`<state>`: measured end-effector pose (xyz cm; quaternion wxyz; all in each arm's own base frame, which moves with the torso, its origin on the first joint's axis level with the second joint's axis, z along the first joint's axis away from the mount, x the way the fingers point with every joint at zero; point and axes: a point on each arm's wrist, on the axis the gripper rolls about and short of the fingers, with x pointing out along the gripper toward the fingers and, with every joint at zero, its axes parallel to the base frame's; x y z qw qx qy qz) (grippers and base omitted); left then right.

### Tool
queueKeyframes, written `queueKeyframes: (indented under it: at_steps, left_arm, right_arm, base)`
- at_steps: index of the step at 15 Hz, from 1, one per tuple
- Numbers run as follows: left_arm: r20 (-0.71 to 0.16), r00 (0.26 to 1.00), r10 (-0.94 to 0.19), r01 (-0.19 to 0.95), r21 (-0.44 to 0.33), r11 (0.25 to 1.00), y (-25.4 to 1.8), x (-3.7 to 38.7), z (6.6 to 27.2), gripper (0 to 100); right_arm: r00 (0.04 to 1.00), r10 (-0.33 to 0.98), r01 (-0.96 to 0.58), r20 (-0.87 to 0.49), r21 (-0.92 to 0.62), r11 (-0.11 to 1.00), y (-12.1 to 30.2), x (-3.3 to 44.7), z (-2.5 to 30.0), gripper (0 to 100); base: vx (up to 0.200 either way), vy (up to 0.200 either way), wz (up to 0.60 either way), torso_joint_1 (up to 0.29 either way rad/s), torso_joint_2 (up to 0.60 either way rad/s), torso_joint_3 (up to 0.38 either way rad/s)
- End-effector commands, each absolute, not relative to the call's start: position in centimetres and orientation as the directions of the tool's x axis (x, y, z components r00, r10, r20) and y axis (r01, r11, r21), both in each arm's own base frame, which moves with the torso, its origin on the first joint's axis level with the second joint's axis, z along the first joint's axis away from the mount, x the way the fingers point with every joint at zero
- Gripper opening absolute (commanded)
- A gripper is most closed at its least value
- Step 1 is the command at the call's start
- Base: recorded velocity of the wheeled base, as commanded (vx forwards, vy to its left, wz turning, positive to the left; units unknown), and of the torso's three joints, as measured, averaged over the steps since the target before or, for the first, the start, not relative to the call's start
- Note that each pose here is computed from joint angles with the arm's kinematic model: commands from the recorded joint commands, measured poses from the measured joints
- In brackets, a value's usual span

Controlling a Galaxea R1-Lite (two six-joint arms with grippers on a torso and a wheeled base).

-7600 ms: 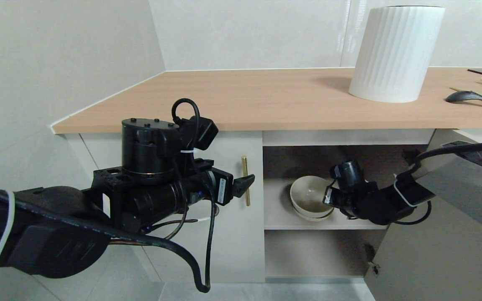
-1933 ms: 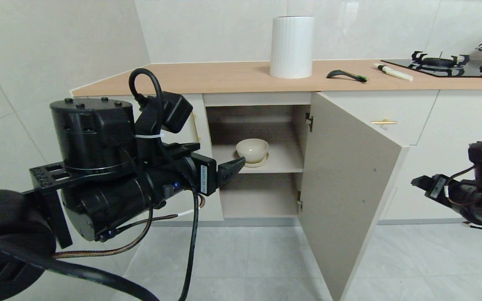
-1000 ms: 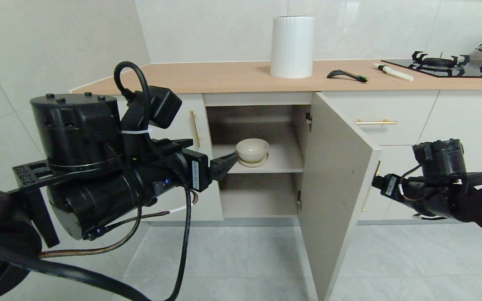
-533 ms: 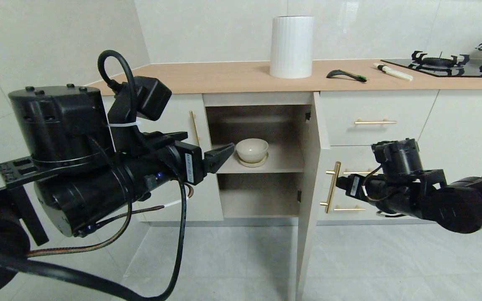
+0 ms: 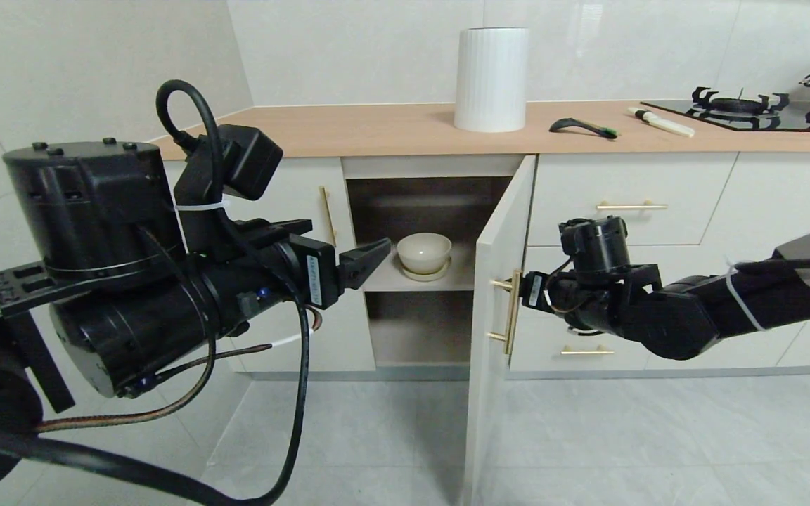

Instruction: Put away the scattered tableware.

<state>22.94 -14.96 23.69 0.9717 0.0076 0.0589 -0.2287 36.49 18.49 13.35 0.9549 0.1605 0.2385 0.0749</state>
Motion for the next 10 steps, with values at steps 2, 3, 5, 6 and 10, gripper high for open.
queueKeyframes:
  at_steps: [2, 3, 5, 6, 10]
  left_arm:
    - [-0.099, 0.896, -0.433, 0.434, -0.015, 0.901, -14.7, 23.1, 24.0, 100]
    - [-0.078, 0.9, -0.429, 0.429, -0.017, 0.903, -14.6, 23.1, 24.3, 100]
    - [-0.056, 0.915, -0.4, 0.4, -0.019, 0.916, -14.2, 22.9, 24.9, 100]
    - [-0.048, 0.915, -0.4, 0.4, -0.02, 0.916, -14.2, 22.9, 25.1, 100]
    - [-0.042, 0.917, -0.396, 0.396, -0.018, 0.918, -13.9, 22.7, 25.3, 100]
  right_arm:
    - [0.87, 0.28, -0.128, -0.406, 0.361, 0.923, 21.4, 39.1, 12.1, 100]
    - [0.874, 0.283, -0.135, -0.396, 0.362, 0.922, 21.9, 39.8, 11.8, 100]
    - [0.874, 0.287, -0.14, -0.392, 0.363, 0.921, 22.4, 40.4, 11.4, 100]
    - [0.874, 0.288, -0.142, -0.39, 0.363, 0.921, 22.5, 40.6, 11.3, 100]
    - [0.874, 0.292, -0.153, -0.388, 0.35, 0.924, 22.9, 41.1, 10.9, 100]
  base:
    - [0.0, 0.0, 0.0, 0.0, 0.0, 0.0]
    - [0.0, 0.0, 0.0, 0.0, 0.0, 0.0]
    - [0.0, 0.0, 0.0, 0.0, 0.0, 0.0]
    - [0.0, 0.0, 0.0, 0.0, 0.0, 0.0]
    - [0.05, 0.0, 0.0, 0.001, 0.0, 0.001]
